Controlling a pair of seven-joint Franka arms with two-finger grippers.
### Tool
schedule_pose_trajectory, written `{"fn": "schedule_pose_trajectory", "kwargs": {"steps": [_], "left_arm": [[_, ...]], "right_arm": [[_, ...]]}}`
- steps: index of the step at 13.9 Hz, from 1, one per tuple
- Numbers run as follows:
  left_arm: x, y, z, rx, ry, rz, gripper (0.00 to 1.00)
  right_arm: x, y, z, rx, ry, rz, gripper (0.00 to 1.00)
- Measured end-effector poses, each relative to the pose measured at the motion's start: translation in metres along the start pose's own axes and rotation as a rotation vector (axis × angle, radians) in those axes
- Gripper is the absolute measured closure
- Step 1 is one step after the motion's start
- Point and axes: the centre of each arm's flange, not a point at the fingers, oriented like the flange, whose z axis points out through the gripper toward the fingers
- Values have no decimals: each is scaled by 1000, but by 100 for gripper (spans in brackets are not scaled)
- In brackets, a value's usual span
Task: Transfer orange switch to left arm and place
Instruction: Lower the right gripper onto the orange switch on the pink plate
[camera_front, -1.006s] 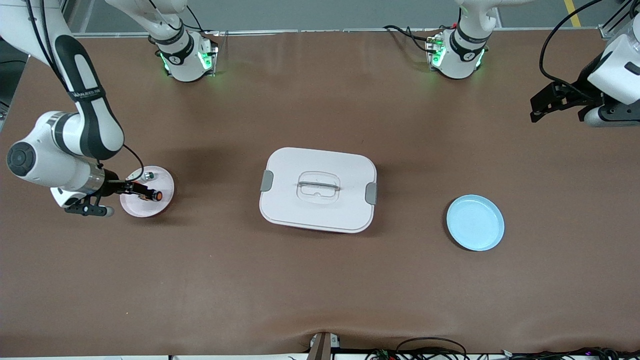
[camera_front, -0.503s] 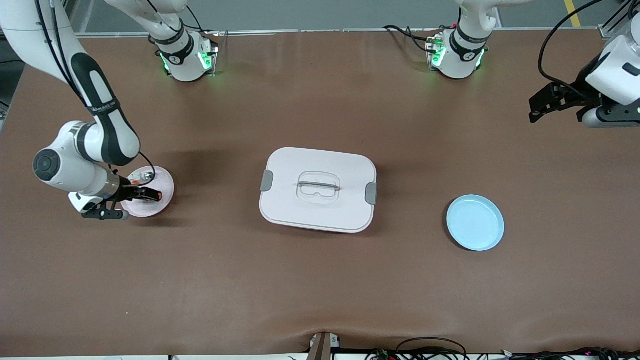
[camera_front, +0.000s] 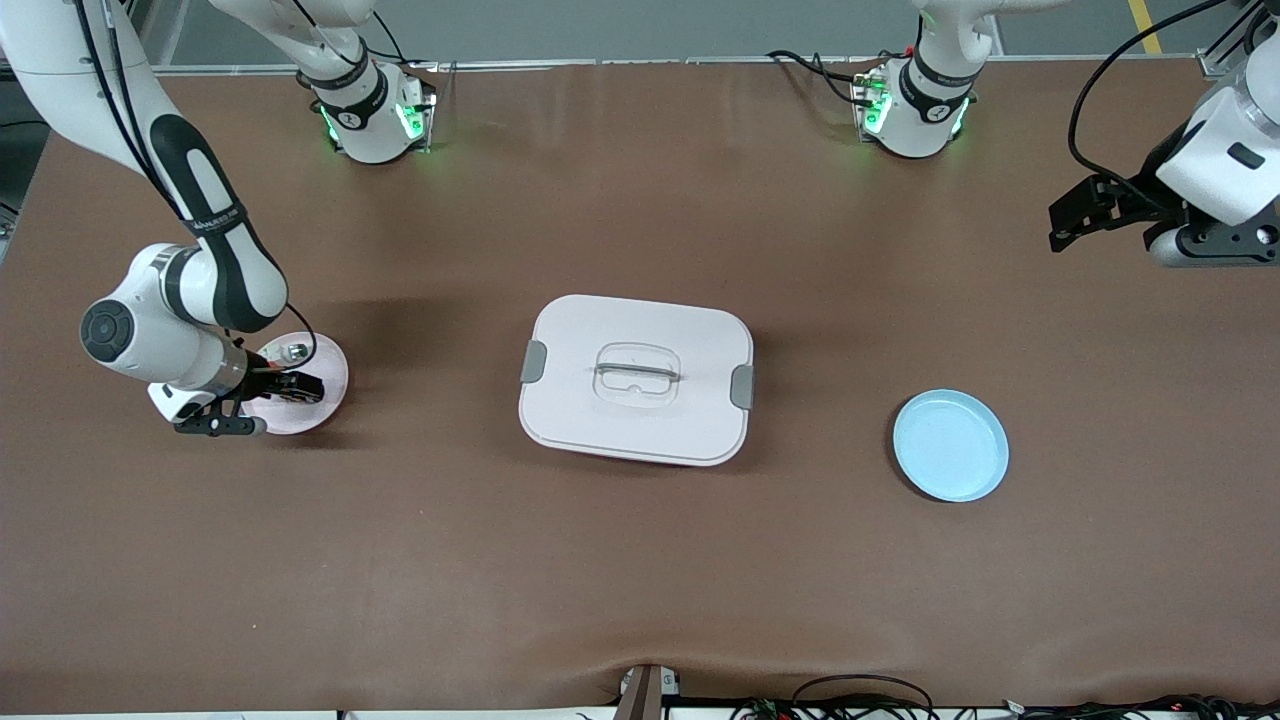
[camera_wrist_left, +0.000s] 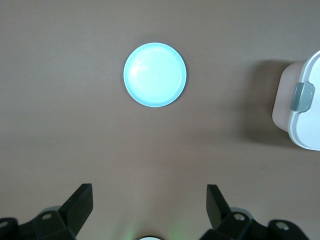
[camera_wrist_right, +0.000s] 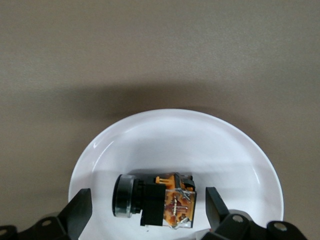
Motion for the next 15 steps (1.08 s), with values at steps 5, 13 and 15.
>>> {"fn": "schedule_pose_trajectory", "kwargs": {"steps": [5,13,15], "left_arm": [[2,0,3,0,-4,0,0],[3,0,4,-1,-5,0,0],[4,0,3,-1,1,0,0]], "right_arm": [[-7,2,11,2,-25,5,0],[-9,7,20,9,-37,23,0],[-9,9,21,13,-37,32,5]]}}
